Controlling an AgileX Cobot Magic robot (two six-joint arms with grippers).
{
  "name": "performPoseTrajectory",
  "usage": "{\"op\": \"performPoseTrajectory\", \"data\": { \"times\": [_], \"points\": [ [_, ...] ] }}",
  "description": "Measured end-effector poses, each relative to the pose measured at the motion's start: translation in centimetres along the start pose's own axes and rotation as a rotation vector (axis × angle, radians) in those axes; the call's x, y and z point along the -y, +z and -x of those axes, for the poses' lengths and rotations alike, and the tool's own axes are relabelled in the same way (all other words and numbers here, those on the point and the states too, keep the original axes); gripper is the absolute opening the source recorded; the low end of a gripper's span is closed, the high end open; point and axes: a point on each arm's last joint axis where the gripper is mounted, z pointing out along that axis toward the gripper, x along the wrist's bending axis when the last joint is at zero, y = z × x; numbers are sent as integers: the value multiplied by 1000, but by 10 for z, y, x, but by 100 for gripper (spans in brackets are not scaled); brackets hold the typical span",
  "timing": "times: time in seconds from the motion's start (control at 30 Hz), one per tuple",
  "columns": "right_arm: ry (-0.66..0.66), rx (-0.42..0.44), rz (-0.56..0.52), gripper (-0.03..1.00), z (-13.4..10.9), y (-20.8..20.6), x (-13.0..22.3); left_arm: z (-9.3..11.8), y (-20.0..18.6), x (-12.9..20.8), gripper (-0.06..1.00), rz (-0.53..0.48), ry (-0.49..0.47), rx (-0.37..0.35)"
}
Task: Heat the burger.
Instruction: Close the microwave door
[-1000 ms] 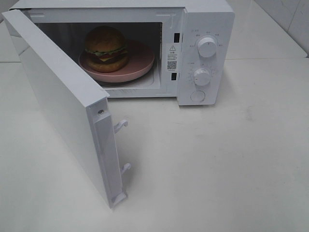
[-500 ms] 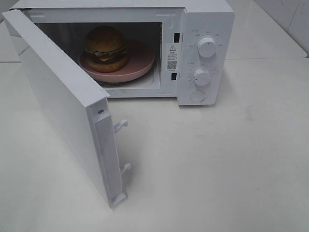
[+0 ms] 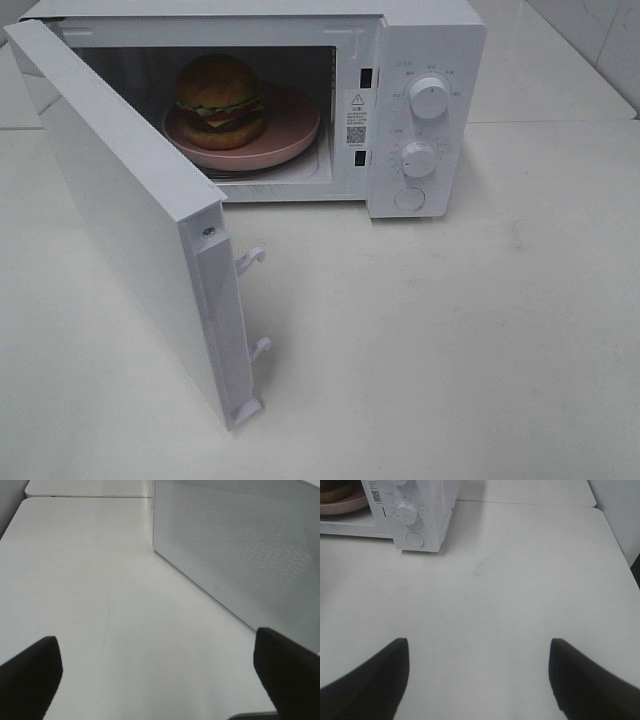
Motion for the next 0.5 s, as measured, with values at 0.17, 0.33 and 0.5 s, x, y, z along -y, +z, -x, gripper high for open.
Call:
{"op": "performPoseTrajectory", "data": {
  "times": [0.17, 0.33, 0.5],
  "points": [
    [0, 0, 0, 75, 0, 0, 0, 0, 0, 0, 96, 0, 0, 0],
    [0, 0, 0, 75, 0, 0, 0, 0, 0, 0, 96, -2, -3, 1],
    [0, 0, 0, 75, 0, 0, 0, -1, 4, -24, 92, 23, -21, 6]
  ]
}}
